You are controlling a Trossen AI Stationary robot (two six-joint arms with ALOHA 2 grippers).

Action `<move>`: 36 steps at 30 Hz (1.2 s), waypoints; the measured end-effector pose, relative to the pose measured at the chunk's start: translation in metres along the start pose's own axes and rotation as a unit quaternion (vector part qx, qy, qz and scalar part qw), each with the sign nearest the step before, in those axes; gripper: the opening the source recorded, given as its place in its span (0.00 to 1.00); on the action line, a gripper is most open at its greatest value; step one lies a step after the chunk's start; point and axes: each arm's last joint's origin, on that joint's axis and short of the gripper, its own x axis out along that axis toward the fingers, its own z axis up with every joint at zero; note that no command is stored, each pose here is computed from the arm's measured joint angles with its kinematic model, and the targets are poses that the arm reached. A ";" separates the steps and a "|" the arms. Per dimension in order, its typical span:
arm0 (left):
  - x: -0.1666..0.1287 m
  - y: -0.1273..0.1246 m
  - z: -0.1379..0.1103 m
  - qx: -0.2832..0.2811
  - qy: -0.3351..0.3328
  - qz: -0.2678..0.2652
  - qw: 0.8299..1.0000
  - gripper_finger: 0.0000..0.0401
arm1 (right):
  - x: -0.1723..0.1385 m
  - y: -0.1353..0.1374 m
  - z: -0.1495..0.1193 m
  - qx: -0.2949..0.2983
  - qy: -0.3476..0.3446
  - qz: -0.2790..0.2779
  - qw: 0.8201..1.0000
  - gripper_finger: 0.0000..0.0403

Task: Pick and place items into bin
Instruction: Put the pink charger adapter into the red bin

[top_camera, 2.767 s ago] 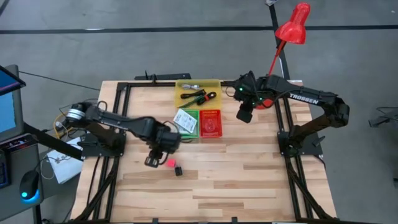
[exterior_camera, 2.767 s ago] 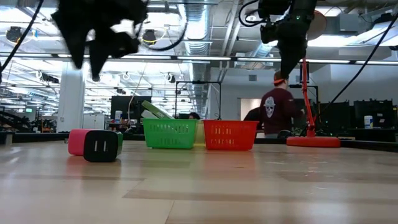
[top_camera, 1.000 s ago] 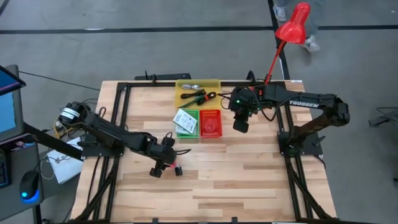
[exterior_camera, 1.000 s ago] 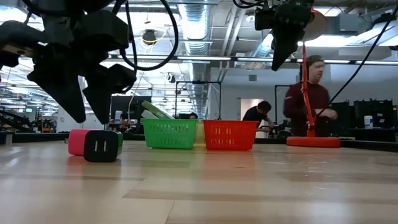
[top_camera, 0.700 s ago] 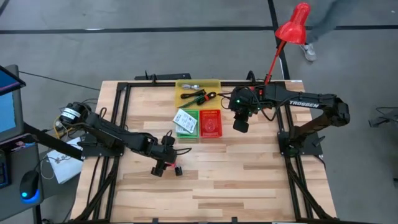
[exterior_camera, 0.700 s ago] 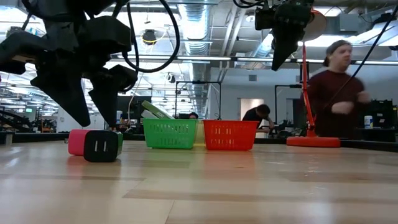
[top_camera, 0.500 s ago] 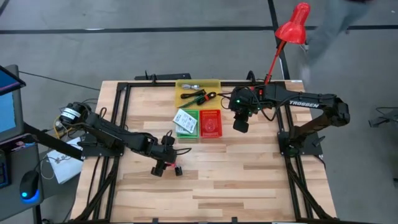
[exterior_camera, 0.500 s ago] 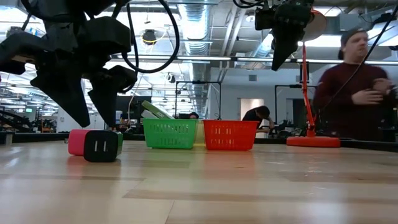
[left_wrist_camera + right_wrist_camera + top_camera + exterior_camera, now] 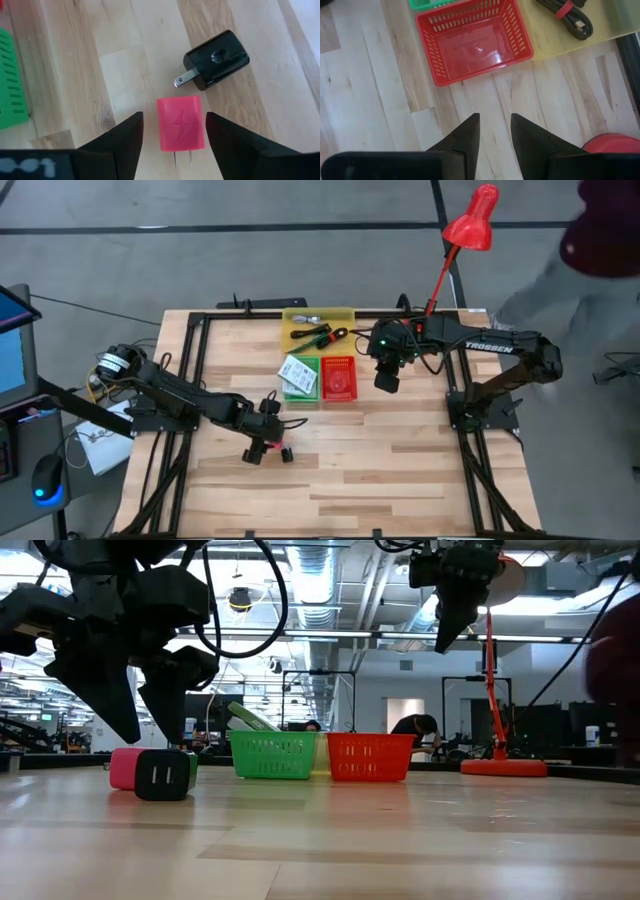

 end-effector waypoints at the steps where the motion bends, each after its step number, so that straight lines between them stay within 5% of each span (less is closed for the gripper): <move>1: 0.000 0.000 0.000 0.000 0.000 0.000 1.000 0.52 | 0.000 0.000 0.000 0.000 -0.001 0.000 1.000 0.26; 36: 0.000 -0.008 0.000 -0.019 -0.002 0.025 0.999 0.51 | 0.000 0.000 0.001 0.000 -0.007 0.000 1.000 0.26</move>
